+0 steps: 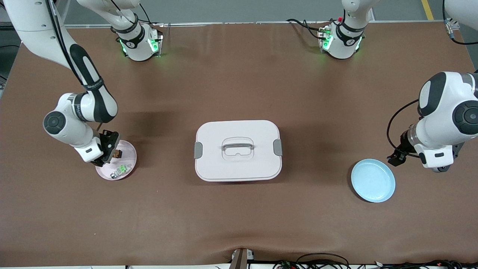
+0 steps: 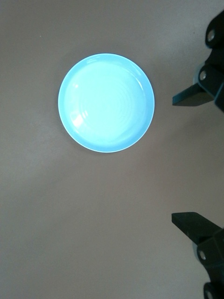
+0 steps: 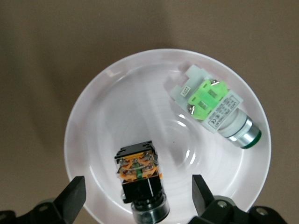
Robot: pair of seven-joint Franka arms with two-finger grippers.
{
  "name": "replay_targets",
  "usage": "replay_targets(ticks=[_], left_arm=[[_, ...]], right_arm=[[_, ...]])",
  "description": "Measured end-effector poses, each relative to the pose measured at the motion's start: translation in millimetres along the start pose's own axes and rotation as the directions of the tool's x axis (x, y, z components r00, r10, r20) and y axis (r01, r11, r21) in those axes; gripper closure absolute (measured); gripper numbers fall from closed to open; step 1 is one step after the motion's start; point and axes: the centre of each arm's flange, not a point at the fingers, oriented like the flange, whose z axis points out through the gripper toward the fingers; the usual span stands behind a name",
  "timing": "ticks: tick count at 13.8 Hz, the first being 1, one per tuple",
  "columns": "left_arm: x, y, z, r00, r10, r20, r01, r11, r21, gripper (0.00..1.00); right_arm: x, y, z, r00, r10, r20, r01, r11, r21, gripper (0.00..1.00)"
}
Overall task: Transfer orange switch to right arm and place
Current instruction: 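Lower the orange switch onto the pink plate with the right gripper, then open the right gripper and lift it away from the plate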
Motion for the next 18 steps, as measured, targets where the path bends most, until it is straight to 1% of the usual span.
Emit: replay_targets(ticks=[1, 3, 4, 6, 7, 8, 9, 10, 12, 13, 15, 16, 17, 18], left_arm=[[2, -1, 0, 1.000, 0.013, 0.000, -0.013, 1.000, -0.001, 0.00], [4, -2, 1, 0.999, 0.035, 0.000, -0.035, 0.999, 0.000, 0.00], [4, -2, 1, 0.999, 0.044, 0.000, -0.044, 0.999, 0.000, 0.00], [6, -3, 3, 0.998, 0.068, -0.002, -0.068, 0.998, 0.005, 0.00], [8, -3, 7, 0.997, 0.081, -0.007, -0.081, 0.997, 0.015, 0.00], [9, -2, 12, 0.995, 0.096, -0.016, -0.095, 0.995, 0.036, 0.00], [10, -1, 19, 0.994, 0.108, -0.029, -0.106, 0.992, 0.061, 0.00], [9, 1, 23, 0.991, 0.124, -0.044, -0.120, 0.989, 0.086, 0.00], [5, 6, 25, 0.986, 0.155, -0.063, -0.147, 0.983, 0.111, 0.00], [5, 6, 24, 0.983, 0.173, -0.067, -0.164, 0.979, 0.117, 0.00], [14, -2, 20, 0.976, 0.208, -0.071, -0.197, 0.972, 0.131, 0.00], [20, -8, 17, 0.972, 0.228, -0.063, -0.218, 0.967, 0.130, 0.00], [27, -14, 12, 0.966, 0.254, -0.051, -0.247, 0.962, 0.120, 0.00], [33, -21, 6, 0.957, 0.286, -0.037, -0.281, 0.954, 0.101, 0.00]], right_arm=[[2, 2, -10, 0.999, 0.045, -0.013, -0.045, 0.999, 0.021, 0.00], [8, 5, -33, 0.989, 0.144, -0.023, -0.144, 0.989, 0.029, 0.00], [14, 5, -46, 0.980, 0.199, -0.024, -0.199, 0.980, 0.030, 0.00], [24, 6, -74, 0.949, 0.314, -0.024, -0.313, 0.949, 0.035, 0.00], [26, 7, -89, 0.926, 0.378, -0.019, -0.377, 0.925, 0.042, 0.00], [28, 8, -106, 0.895, 0.445, -0.006, -0.444, 0.894, 0.057, 0.00], [30, 10, -125, 0.866, 0.500, 0.018, -0.500, 0.863, 0.069, 0.00], [32, 14, -146, 0.841, 0.540, 0.042, -0.541, 0.838, 0.068, 0.00], [25, 24, -188, 0.796, 0.602, 0.068, -0.605, 0.794, 0.057, 0.00], [13, 29, -206, 0.754, 0.652, 0.076, -0.656, 0.752, 0.057, 0.00], [-13, 37, -232, 0.661, 0.745, 0.092, -0.750, 0.659, 0.057, 0.00], [-19, 39, -244, 0.617, 0.781, 0.097, -0.786, 0.615, 0.055, 0.00], [-22, 41, -257, 0.567, 0.818, 0.097, -0.824, 0.565, 0.048, 0.00], [-27, 43, -269, 0.507, 0.857, 0.092, -0.862, 0.506, 0.039, 0.00]])
